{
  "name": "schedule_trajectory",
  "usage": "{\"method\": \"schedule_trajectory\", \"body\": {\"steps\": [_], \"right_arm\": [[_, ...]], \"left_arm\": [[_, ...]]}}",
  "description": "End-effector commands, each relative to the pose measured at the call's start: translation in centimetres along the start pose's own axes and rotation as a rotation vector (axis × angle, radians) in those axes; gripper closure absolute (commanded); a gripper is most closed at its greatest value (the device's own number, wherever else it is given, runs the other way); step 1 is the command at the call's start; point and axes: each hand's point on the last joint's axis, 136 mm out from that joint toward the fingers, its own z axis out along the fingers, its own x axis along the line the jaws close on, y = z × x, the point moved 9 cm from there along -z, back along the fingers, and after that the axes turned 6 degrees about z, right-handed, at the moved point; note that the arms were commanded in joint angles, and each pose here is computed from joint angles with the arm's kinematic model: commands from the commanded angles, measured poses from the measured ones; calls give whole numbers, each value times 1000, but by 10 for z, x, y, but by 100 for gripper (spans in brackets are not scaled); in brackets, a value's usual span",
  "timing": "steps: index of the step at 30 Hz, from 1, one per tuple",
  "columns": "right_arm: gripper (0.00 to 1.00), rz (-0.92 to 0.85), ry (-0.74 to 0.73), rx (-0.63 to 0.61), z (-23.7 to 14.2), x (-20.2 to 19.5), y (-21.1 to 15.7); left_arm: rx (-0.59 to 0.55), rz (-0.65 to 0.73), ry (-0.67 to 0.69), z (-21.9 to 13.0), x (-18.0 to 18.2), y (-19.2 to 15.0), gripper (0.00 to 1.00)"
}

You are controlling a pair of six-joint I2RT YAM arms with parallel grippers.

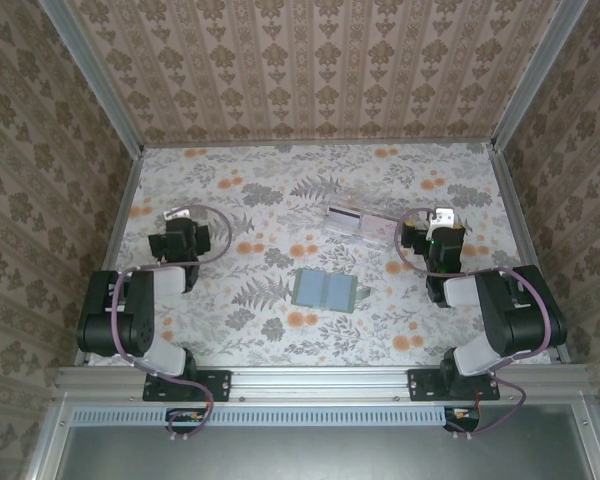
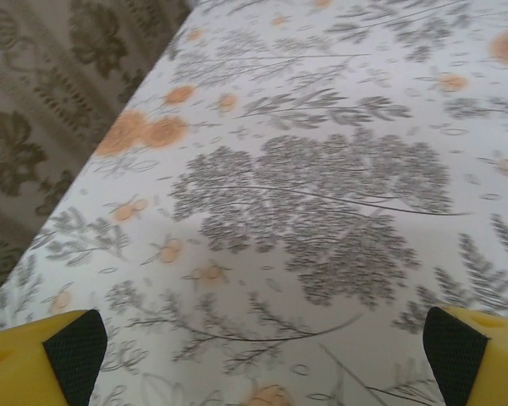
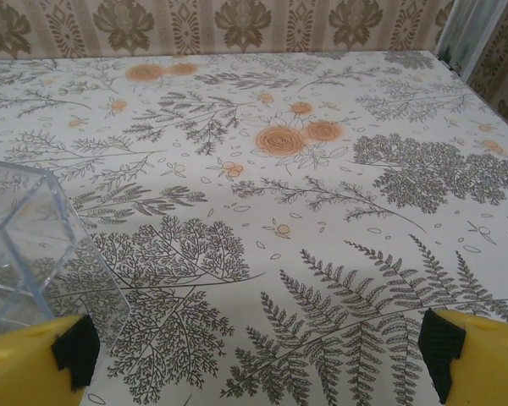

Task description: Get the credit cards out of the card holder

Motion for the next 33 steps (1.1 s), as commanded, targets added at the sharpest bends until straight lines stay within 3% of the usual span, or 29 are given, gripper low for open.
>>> {"method": "schedule_trajectory", "body": {"steps": [1,7,12,33], "right_arm": [[0,13,27,-14,6,2,11],[0,15,29,-14,6,2,11],[0,15,29,-14,6,1,11],[0,15,29,-14,6,1,11]], "left_arm": [[-153,5,-60,-7,-1,18,0],[-149,3,-63,-6,-1,18,0],[-234,26,-81,-9,-7,4,0],[-203,-7,-103,-6,-3,5,0]]}}
